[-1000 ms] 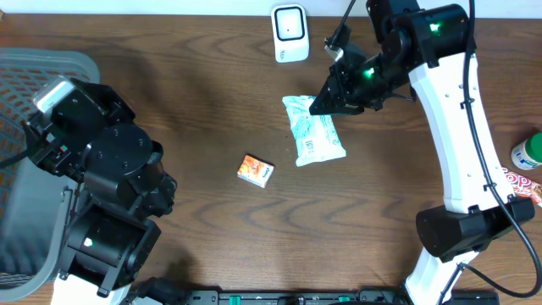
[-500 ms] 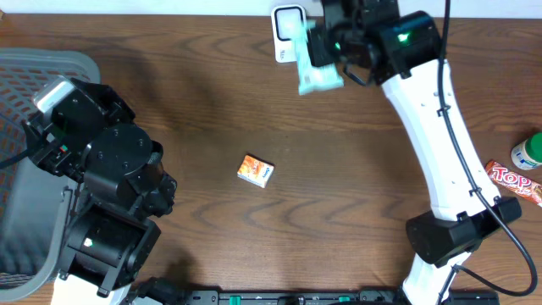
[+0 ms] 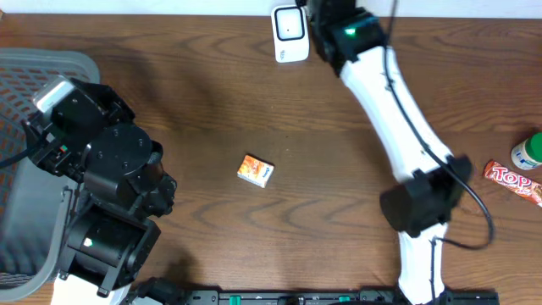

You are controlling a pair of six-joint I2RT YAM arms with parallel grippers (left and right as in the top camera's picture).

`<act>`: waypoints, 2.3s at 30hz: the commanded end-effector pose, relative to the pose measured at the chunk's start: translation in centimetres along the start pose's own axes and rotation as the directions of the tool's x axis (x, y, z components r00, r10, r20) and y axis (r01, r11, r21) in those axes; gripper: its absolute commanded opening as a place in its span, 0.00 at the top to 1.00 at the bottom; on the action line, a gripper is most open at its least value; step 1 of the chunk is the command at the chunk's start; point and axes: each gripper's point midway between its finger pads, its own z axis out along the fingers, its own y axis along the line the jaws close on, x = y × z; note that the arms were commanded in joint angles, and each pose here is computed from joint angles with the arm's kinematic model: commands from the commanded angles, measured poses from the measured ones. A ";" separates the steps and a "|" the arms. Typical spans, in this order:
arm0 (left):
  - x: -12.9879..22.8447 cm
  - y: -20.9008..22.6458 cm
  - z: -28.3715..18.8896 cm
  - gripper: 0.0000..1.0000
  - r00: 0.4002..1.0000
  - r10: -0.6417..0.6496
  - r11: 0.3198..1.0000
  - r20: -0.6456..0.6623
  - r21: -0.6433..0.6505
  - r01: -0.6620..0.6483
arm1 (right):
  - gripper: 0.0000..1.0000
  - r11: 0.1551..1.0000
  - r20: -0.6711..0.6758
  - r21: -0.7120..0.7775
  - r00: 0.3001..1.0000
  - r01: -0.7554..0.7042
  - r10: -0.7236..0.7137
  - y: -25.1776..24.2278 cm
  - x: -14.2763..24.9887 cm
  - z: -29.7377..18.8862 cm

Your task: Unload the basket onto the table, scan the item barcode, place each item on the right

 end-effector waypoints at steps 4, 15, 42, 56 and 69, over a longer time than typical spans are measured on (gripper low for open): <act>-0.1 0.4 0.1 0.18 1.000 0.010 1.000 0.003 -0.020 -0.010 | 0.99 0.964 0.062 0.139 0.969 0.227 -0.238 2.4 2.1 3.9; -0.1 0.4 0.1 0.18 1.000 0.010 1.000 0.003 -0.021 -0.010 | 0.99 0.802 0.037 0.147 0.807 0.580 -0.590 11.8 10.9 7.8; -0.1 0.4 0.1 0.18 1.000 0.010 1.000 0.003 -0.021 -0.010 | 0.99 0.561 -0.092 0.100 0.569 0.822 -0.817 16.2 19.3 8.6; -0.1 0.4 0.1 0.18 1.000 0.010 1.000 0.003 -0.020 -0.010 | 0.98 0.551 -0.320 -0.192 0.479 0.812 -0.817 7.2 13.5 0.2; -0.1 0.4 0.1 0.18 1.000 0.010 1.000 0.003 -0.020 -0.010 | 0.98 0.879 -0.724 -0.201 0.539 0.431 -0.430 -13.3 21.3 -4.3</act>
